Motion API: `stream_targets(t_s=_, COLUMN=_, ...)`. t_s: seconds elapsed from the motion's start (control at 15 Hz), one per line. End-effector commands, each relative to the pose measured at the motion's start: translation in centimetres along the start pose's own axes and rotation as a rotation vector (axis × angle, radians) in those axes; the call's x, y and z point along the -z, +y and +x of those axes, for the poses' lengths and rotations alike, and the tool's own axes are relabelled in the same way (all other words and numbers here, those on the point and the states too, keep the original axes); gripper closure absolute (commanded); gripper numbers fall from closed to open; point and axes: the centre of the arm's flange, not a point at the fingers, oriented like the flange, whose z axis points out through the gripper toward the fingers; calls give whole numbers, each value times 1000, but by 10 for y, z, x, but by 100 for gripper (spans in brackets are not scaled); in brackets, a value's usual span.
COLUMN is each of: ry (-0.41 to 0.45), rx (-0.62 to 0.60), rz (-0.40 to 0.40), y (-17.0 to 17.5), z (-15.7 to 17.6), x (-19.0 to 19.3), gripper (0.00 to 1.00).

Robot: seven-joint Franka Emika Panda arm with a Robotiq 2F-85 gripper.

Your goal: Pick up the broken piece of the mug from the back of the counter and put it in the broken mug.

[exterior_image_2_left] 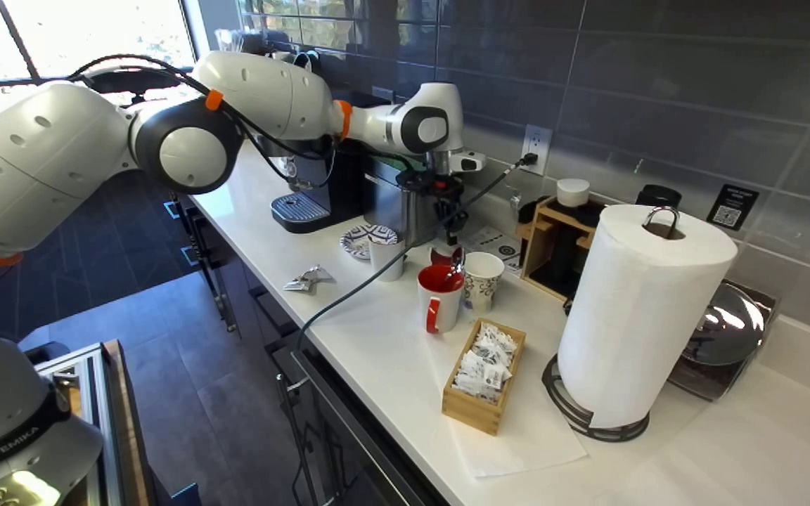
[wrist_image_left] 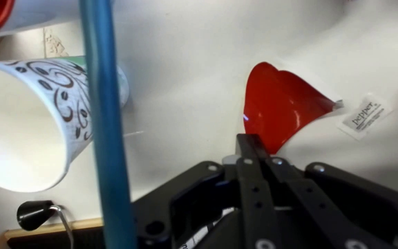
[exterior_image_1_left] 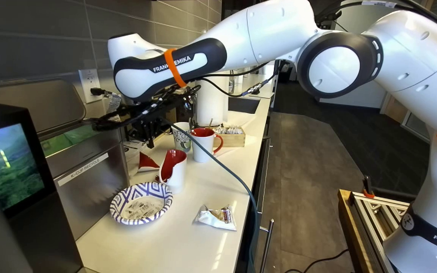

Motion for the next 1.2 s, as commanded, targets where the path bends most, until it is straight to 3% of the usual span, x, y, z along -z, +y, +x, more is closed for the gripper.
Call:
stream_targets(t_s=0.0, ry=-16, rx=31, rz=22, y=5, z=5, x=20, gripper=100)
stream_targets(t_s=0.07, ry=-6, rx=75, rz=62, y=6, z=4, x=21, gripper=74)
stream_targets(t_s=0.13, ry=6, rx=88, rz=70, y=4, z=4, x=19, gripper=73)
stream_targets(t_s=0.27, ry=19, rx=137, rz=93, y=2, z=6, x=12, gripper=60)
stream_targets(t_s=0.73, ry=9, rx=188, rz=70, y=-10, z=11, x=-33, gripper=7)
stream_targets(t_s=0.87, ry=-6, rx=178, rz=70, y=-14, z=13, x=-43, gripper=0)
stream_targets(t_s=1.13, ry=-10, rx=125, rz=70, y=-18, z=22, x=-50, gripper=0)
